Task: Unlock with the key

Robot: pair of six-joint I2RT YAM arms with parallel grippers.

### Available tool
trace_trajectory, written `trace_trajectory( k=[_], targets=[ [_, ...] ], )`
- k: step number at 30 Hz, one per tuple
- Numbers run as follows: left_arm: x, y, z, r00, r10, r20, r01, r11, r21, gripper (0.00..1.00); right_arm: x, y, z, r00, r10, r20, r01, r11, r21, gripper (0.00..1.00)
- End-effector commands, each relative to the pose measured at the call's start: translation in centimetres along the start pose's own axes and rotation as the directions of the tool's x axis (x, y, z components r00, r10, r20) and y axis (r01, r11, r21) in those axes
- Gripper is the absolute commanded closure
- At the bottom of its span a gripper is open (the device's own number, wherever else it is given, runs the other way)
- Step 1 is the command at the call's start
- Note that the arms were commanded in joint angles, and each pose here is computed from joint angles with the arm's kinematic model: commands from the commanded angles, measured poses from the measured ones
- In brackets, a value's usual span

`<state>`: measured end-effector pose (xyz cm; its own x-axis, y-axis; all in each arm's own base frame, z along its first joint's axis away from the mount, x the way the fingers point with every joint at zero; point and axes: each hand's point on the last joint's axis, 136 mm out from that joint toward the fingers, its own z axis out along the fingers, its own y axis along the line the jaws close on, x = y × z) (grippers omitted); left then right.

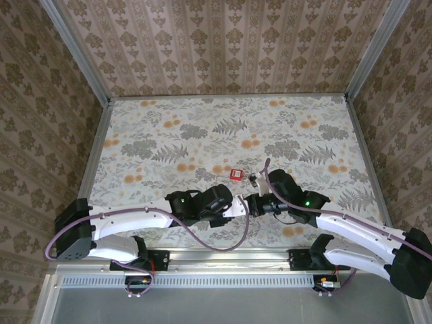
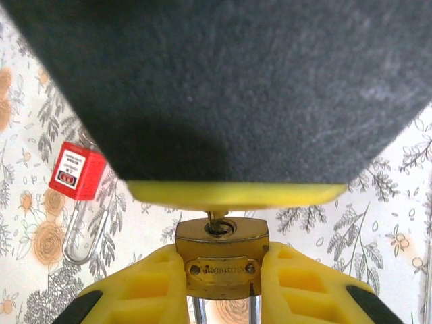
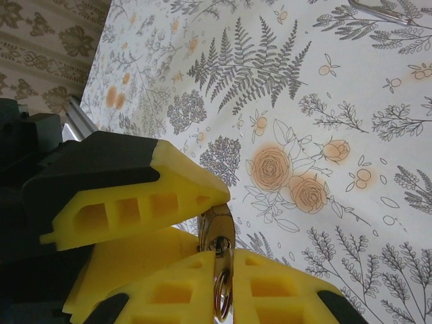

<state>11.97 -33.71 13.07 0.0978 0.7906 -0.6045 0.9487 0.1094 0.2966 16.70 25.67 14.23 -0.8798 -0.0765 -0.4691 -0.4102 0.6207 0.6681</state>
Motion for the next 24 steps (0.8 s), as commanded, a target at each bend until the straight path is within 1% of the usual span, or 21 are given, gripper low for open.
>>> trace_trajectory(
  k=[1,10,20,24],
  targets=[
    [-10.1,1.4,-3.5,0.917,-0.026,0.398,0.043,0.998,-0.034,1.00,-1.9,4.3,-1.2,0.995,-0.090,0.048,0.096,0.985,-0.141,0.86],
    [-8.6,1.4,-2.5,0.931,-0.042,0.363,0.061,0.997,-0.040,1.00,-2.9,3.9,-2.7,0.993,-0.093,0.080,0.101,0.990,-0.101,0.80],
    [-7.3,1.4,-1.6,0.943,-0.064,0.327,0.080,0.996,-0.035,1.00,-3.4,2.1,-4.1,0.993,-0.057,0.107,0.061,0.997,-0.039,0.63],
    [-6.9,1.5,-1.4,0.946,-0.070,0.316,0.085,0.996,-0.035,1.00,-3.7,1.5,-4.4,0.992,-0.039,0.119,0.042,0.999,-0.023,0.58]
  ],
)
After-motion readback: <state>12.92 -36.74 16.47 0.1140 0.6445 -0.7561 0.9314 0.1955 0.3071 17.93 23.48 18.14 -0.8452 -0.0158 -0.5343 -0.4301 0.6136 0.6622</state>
